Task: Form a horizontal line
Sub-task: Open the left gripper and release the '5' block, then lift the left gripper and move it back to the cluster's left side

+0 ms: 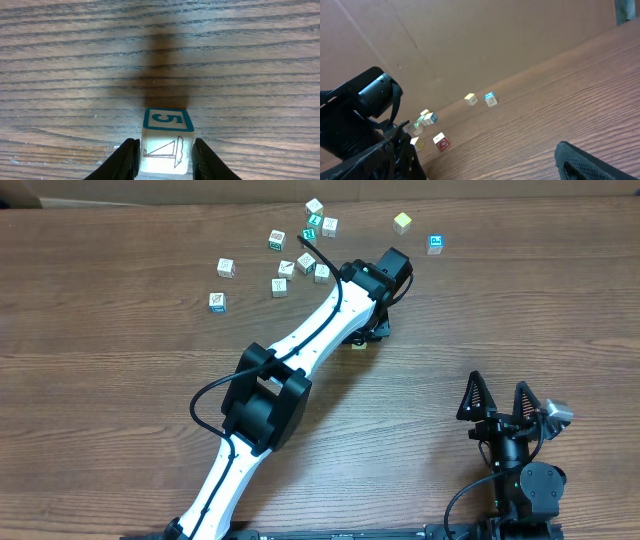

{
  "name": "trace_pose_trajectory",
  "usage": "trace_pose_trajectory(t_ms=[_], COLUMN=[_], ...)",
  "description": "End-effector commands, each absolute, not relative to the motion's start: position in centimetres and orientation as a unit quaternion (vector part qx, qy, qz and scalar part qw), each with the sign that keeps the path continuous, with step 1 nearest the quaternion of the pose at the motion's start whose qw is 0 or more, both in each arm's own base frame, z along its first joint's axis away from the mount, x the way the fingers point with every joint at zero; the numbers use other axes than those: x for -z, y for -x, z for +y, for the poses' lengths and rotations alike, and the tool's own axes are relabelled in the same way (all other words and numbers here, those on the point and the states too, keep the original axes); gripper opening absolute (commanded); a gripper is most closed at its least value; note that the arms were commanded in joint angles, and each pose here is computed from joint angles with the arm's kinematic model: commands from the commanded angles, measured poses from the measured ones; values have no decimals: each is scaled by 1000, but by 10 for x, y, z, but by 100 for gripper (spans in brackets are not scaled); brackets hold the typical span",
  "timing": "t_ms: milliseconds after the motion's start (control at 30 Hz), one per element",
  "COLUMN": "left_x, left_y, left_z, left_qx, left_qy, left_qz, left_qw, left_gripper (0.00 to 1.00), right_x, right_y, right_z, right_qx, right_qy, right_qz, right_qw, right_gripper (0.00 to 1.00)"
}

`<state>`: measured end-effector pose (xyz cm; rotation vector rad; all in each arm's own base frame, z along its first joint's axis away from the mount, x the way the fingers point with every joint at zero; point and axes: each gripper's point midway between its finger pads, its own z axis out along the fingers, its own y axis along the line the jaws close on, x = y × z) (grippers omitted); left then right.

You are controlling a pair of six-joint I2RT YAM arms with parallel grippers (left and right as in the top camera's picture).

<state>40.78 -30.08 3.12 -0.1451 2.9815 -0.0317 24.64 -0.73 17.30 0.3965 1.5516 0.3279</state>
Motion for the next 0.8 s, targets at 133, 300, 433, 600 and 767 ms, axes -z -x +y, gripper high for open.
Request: trace_pose_trajectory(t_ms=[133,300,433,600,767], left_x=[-34,-34,-37,-90,-163], left_y=[-408,-408,-407,-444,-498], left_z=[-300,-300,-300,-297,-270], left_qx=[15,15,14,43,85], left_qy=[44,44,32,-25,14], left_qz=[996,996,996,990,971], left_qw=[77,77,77,136,225], left_gripper=[53,61,60,63,67], right_x=[-170,-170,-170,-170,-170], right_y=[-247,-247,-247,-247,-247], right_z=[-10,-10,-10,-10,-10], right_qx=[-140,-140,-140,-140,-140], right_qy=[-178,-178,-178,-178,-178], right_qz=[692,692,692,692,692], right_qw=[686,686,686,686,686], right_gripper=[100,100,100,100,100])
